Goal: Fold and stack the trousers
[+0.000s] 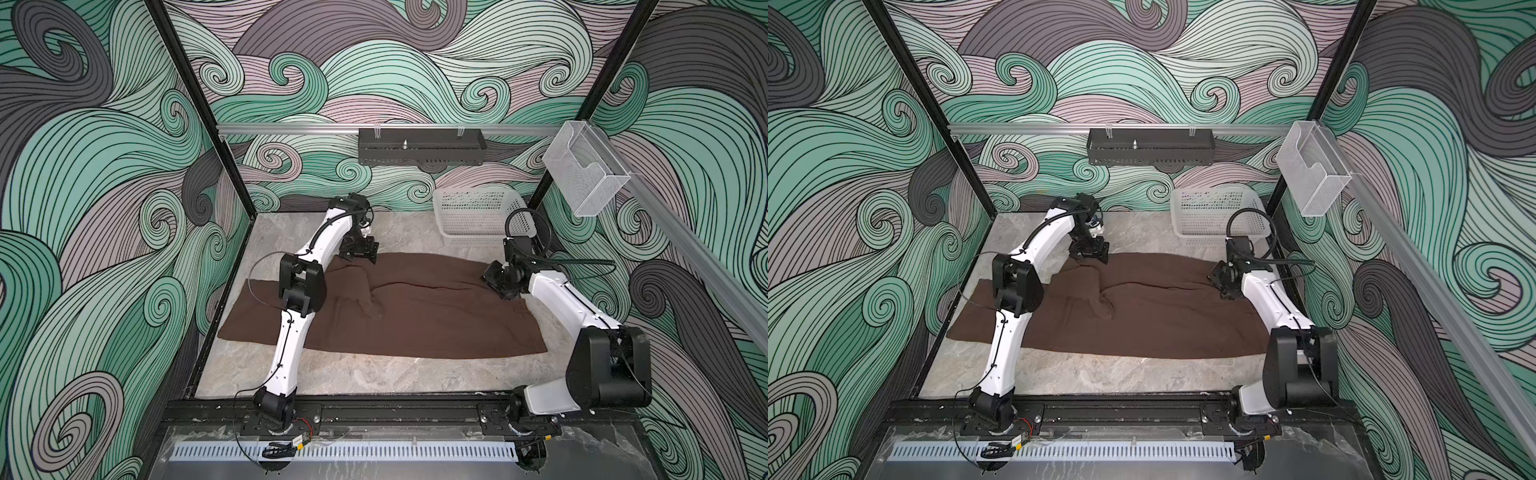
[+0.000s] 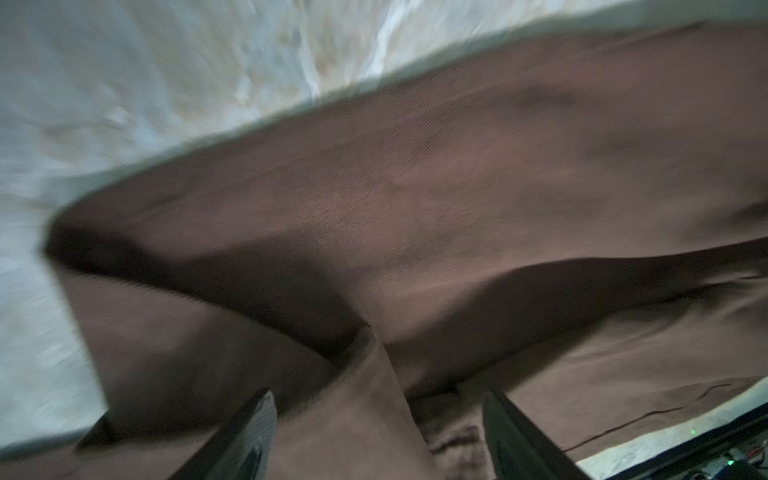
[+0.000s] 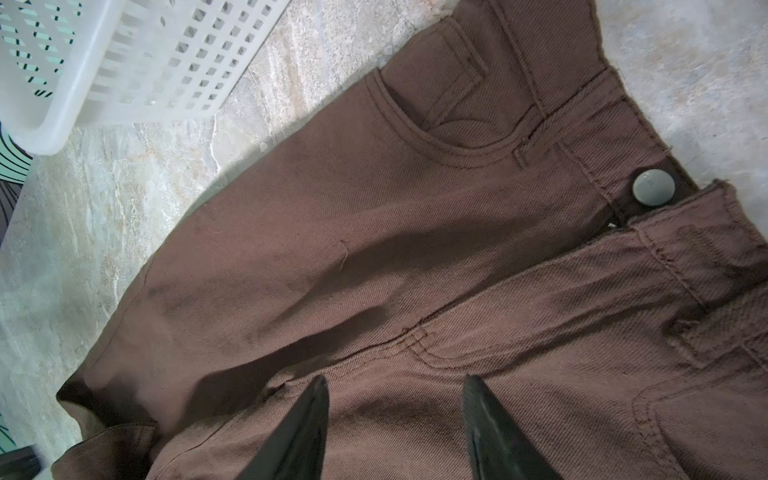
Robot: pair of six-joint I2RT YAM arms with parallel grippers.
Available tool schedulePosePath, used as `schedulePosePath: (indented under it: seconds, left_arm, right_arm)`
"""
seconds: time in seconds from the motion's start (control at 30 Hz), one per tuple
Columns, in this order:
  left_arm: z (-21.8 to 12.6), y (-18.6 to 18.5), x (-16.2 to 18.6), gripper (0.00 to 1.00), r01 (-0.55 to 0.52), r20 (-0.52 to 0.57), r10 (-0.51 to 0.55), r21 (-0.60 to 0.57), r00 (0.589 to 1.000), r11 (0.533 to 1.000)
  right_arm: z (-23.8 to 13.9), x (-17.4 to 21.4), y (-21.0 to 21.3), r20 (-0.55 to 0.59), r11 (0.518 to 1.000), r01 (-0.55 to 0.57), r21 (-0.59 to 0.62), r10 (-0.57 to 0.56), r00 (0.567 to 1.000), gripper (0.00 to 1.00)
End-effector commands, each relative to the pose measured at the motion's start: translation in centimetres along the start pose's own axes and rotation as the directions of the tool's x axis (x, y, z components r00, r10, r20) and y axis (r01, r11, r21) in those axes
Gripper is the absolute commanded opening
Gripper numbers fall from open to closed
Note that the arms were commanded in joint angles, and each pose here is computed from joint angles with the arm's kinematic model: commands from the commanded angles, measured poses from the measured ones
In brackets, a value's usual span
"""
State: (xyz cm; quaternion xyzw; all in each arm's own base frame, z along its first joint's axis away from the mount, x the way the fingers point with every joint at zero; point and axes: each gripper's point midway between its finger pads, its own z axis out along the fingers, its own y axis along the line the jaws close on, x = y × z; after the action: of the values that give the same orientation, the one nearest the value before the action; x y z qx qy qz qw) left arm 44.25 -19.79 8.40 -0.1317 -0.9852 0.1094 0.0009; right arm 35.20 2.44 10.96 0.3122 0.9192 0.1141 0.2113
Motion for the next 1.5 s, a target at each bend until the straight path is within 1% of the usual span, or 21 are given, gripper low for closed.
schedulePosePath:
  seconds: [0.0,0.17,0.23,0.3,0.37,0.43,0.53,0.6,0.7,0.77,0.83,0.9,0.97,1.03,1.1,1.17,1.23,1.27,1.33,1.37,1.47]
  left_arm:
    - [-1.1,-0.7,1.2,0.82,-0.036,-0.051,0.042,0.112,0.998,0.993]
    - [-0.6,-1.2,3.0,0.8,-0.023,-0.099,0.046,0.22,0.994,0.975]
    - [-0.1,-1.4,4.3,0.74,-0.012,-0.139,0.046,0.241,0.989,0.971]
    - [0.3,-1.0,5.5,0.63,0.012,-0.18,0.031,0.23,0.983,0.973]
    - [0.6,-0.8,6.2,0.46,0.018,-0.198,0.026,0.22,0.98,0.975]
    - [0.1,-0.5,6.3,0.25,0.021,-0.182,0.016,0.201,0.983,0.979]
    - [-2.0,-0.1,5.2,0.08,0.021,-0.106,-0.003,0.17,0.994,0.985]
    - [-4.0,0.2,4.3,0.01,0.025,-0.042,-0.019,0.149,0.999,0.989]
    - [-7.9,1.4,2.4,0.0,0.084,0.104,-0.098,0.13,0.99,0.988]
    - [-10.5,3.1,1.3,0.0,0.166,0.209,-0.193,0.141,0.959,0.976]
    - [-13.0,5.7,0.6,0.0,0.282,0.311,-0.321,0.165,0.895,0.945]
    - [-14.9,8.5,0.4,0.0,0.382,0.388,-0.439,0.218,0.81,0.898]
    - [-16.0,11.5,0.8,0.0,0.477,0.437,-0.546,0.266,0.715,0.837]
    - [-16.4,14.7,1.7,0.0,0.573,0.457,-0.656,0.325,0.601,0.752]
    - [-16.4,17.5,2.4,0.0,0.63,0.47,-0.728,0.38,0.499,0.677]
    - [-16.2,20.1,3.2,0.0,0.677,0.472,-0.786,0.427,0.399,0.6]
    - [-15.7,22.7,4.4,0.0,0.732,0.471,-0.828,0.441,0.304,0.52]
    - [-15.5,23.8,4.7,0.0,0.75,0.469,-0.841,0.445,0.27,0.49]
    - [-14.9,26.0,5.6,0.0,0.789,0.447,-0.874,0.461,0.189,0.406]
    - [-14.7,26.8,5.7,0.0,0.796,0.439,-0.884,0.471,0.162,0.38]
    - [-14.2,29.2,6.1,0.0,0.817,0.413,-0.909,0.502,0.06,0.282]
  right_arm:
    - [-0.4,0.2,-0.4,0.001,1.0,0.02,0.019,-0.02,1.0,0.54]
    - [-0.2,0.3,-0.4,-0.007,1.0,0.02,0.022,-0.02,1.0,0.53]
    - [-0.1,0.3,-0.4,-0.008,1.0,0.017,0.022,-0.017,1.0,0.53]
    - [0.0,0.4,-0.4,-0.012,1.0,0.016,0.022,-0.016,1.0,0.54]
    - [0.1,0.5,-0.5,-0.013,1.0,0.015,0.024,-0.015,1.0,0.53]
    - [0.1,0.5,-0.4,-0.012,1.0,0.015,0.019,-0.015,1.0,0.54]
    - [0.3,0.7,-0.6,-0.015,1.0,0.016,0.023,-0.015,1.0,0.54]
    - [0.5,0.8,-0.6,-0.019,1.0,0.017,0.026,-0.017,1.0,0.53]
    - [1.5,1.0,-0.9,-0.032,0.999,0.019,0.04,-0.017,0.999,0.54]
    - [2.5,1.3,-1.2,-0.052,0.998,0.021,0.058,-0.018,0.998,0.54]
    - [3.8,1.4,-1.7,-0.07,0.996,0.027,0.088,-0.021,0.997,0.54]
    - [5.1,1.5,-2.2,-0.094,0.993,0.038,0.116,-0.027,0.995,0.54]
    - [6.2,1.6,-2.6,-0.113,0.988,0.045,0.146,-0.028,0.993,0.54]
    - [7.4,1.7,-3.2,-0.133,0.983,0.046,0.176,-0.023,0.991,0.55]
    - [8.1,1.8,-3.8,-0.147,0.978,0.041,0.204,-0.01,0.989,0.55]
    - [8.8,1.7,-4.4,-0.152,0.972,0.033,0.232,0.002,0.988,0.55]
    - [9.2,1.7,-5.2,-0.157,0.964,0.028,0.265,0.014,0.987,0.55]
    - [9.3,1.6,-5.4,-0.158,0.96,0.024,0.278,0.021,0.987,0.55]
    - [9.4,1.4,-6.1,-0.158,0.952,0.017,0.306,0.033,0.987,0.55]
    - [9.5,1.3,-6.4,-0.154,0.949,0.013,0.315,0.037,0.987,0.55]
    - [9.4,0.9,-7.4,-0.145,0.936,0.001,0.352,0.054,0.988,0.55]
